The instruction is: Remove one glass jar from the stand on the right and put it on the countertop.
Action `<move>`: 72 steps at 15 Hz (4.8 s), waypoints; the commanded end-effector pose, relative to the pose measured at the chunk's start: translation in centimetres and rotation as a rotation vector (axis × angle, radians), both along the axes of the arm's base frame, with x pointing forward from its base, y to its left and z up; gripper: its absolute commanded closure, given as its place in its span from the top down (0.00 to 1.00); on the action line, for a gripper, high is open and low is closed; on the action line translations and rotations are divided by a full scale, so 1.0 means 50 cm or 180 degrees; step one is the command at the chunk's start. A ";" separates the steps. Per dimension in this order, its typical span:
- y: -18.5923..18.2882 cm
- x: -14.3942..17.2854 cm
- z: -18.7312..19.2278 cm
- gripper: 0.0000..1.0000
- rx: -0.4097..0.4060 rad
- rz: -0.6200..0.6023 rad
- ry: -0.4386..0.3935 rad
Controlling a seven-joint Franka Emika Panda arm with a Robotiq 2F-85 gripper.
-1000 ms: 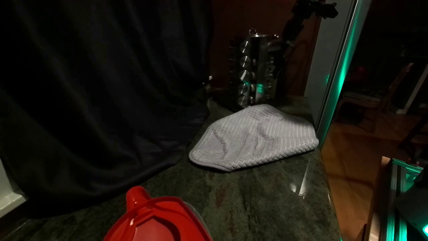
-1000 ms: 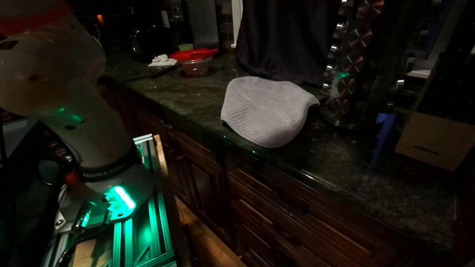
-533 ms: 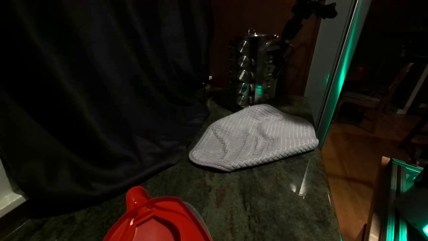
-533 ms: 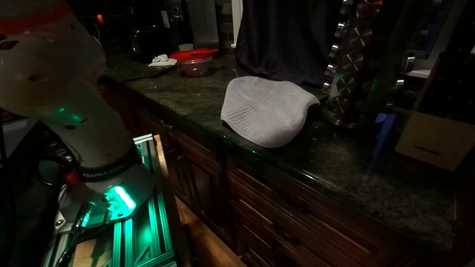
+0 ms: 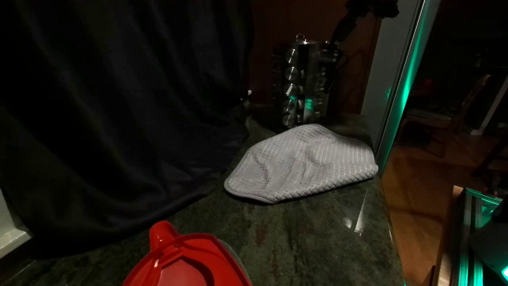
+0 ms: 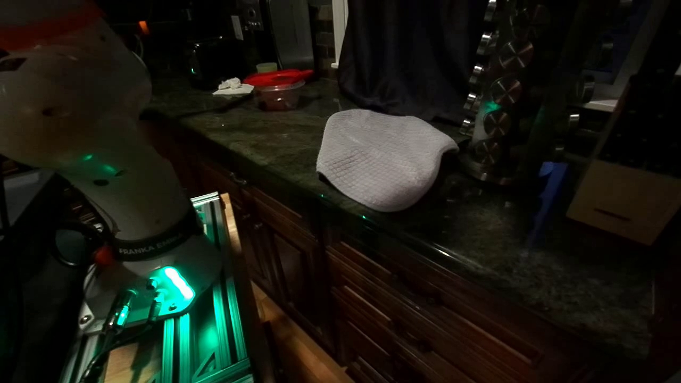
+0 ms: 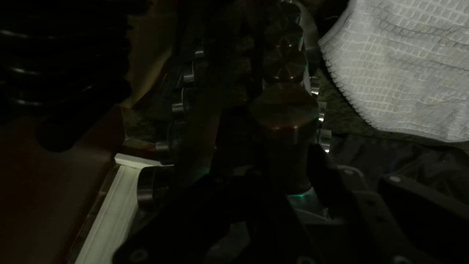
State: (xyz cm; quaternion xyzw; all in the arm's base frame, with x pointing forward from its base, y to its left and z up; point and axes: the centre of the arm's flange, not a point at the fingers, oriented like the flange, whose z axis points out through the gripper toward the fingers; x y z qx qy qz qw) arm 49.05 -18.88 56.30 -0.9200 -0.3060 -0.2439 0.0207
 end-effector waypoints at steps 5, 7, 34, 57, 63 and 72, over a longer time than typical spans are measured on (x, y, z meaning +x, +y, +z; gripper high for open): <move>0.009 0.020 -0.011 0.09 -0.0065 -0.0040 -0.0168; 0.010 0.015 -0.005 0.25 -0.0107 0.0003 -0.0198; 0.005 0.022 -0.035 0.25 -0.0287 0.0493 0.0219; -0.049 -0.026 -0.037 0.25 -0.0177 0.0474 0.0180; -0.065 -0.038 -0.053 0.25 -0.0119 0.0507 0.0166; -0.076 -0.081 0.020 0.25 -0.0127 0.0475 0.0089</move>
